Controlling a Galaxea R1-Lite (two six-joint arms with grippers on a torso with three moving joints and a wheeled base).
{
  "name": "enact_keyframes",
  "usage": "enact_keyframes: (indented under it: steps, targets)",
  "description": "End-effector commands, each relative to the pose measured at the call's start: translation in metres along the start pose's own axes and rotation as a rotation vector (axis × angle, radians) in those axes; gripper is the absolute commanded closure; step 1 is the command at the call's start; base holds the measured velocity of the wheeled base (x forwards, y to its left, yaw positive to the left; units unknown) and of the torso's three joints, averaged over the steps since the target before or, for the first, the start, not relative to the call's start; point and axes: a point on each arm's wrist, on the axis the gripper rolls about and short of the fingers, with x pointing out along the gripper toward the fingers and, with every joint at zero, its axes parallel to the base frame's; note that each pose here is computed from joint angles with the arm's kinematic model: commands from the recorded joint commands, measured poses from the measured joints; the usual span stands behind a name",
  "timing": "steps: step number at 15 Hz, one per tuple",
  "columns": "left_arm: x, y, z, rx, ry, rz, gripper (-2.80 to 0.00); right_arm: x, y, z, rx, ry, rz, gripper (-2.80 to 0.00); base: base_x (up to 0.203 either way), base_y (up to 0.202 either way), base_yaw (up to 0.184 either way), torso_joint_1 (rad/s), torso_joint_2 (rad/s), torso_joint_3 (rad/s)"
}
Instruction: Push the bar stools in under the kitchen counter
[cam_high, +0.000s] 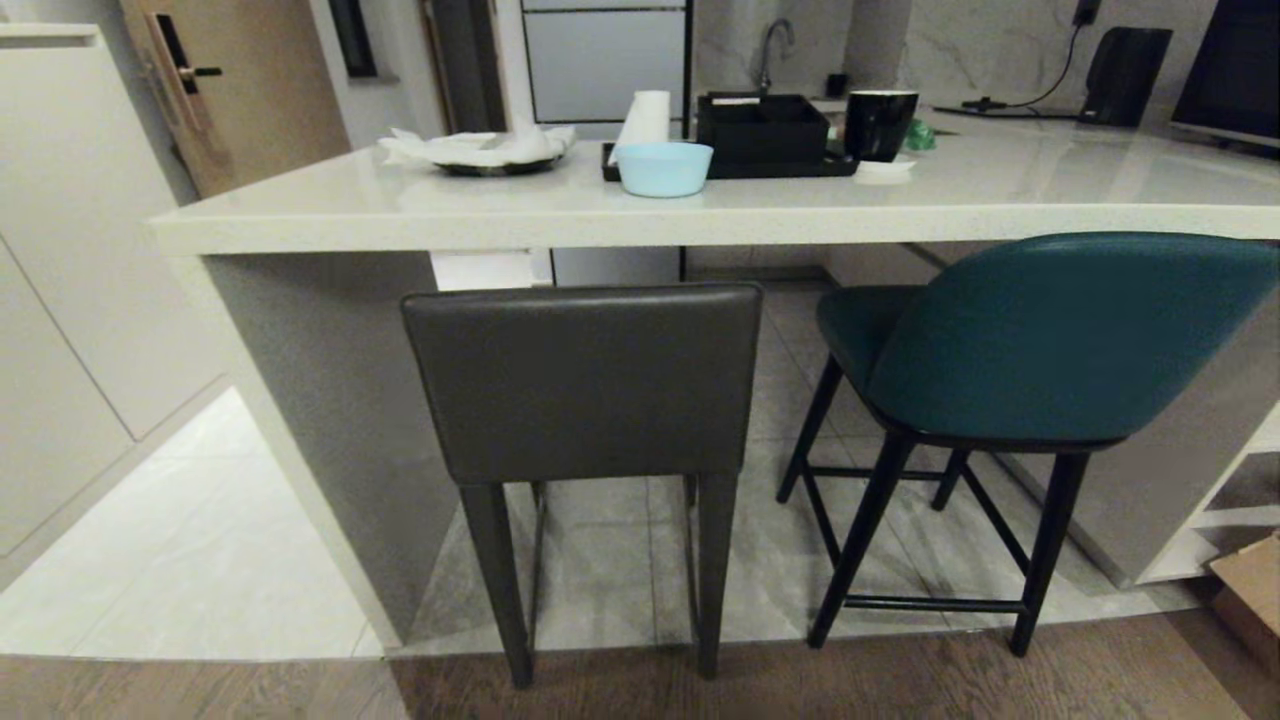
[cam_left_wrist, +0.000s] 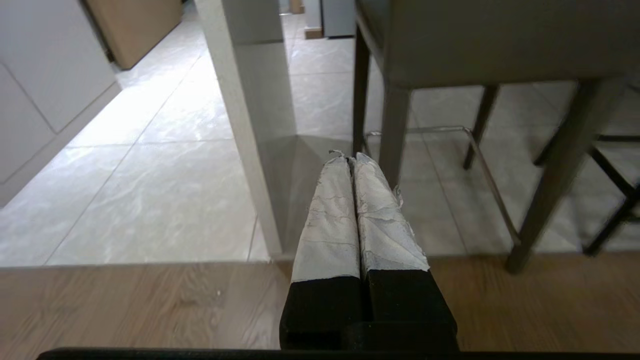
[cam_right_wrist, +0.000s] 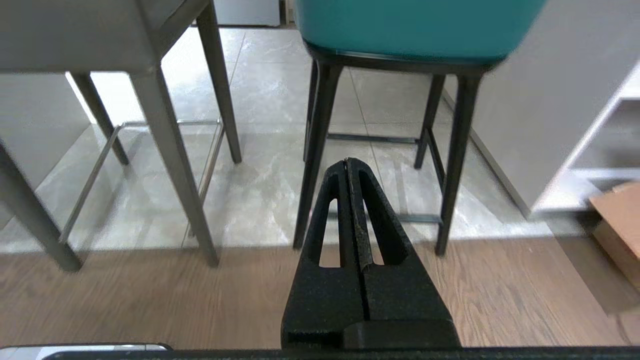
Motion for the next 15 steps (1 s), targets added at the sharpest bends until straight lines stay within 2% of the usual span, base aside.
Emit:
enact_keyframes:
  steps: [1,10,15]
  targets:
    - [0.0007,-0.0002,-0.0030,-0.002,0.010,0.000,0.00,0.0000,0.0000,-0.0001,-0.002,0.001,0.001,0.00,-0.199,0.000,0.000,0.000,0.00,-0.001]
    - [0.0007,-0.0002,-0.0030,-0.008,0.010,0.001,0.00,0.0000,0.0000,-0.0001,0.003,0.001,-0.002,0.00,-0.192,0.000,-0.001,0.003,0.00,0.005]
    - [0.0007,-0.0002,-0.0028,-0.011,0.009,0.002,0.00,0.0000,0.0000,-0.0001,0.003,0.001,-0.002,0.00,-0.014,0.000,-0.001,0.000,0.00,0.000]
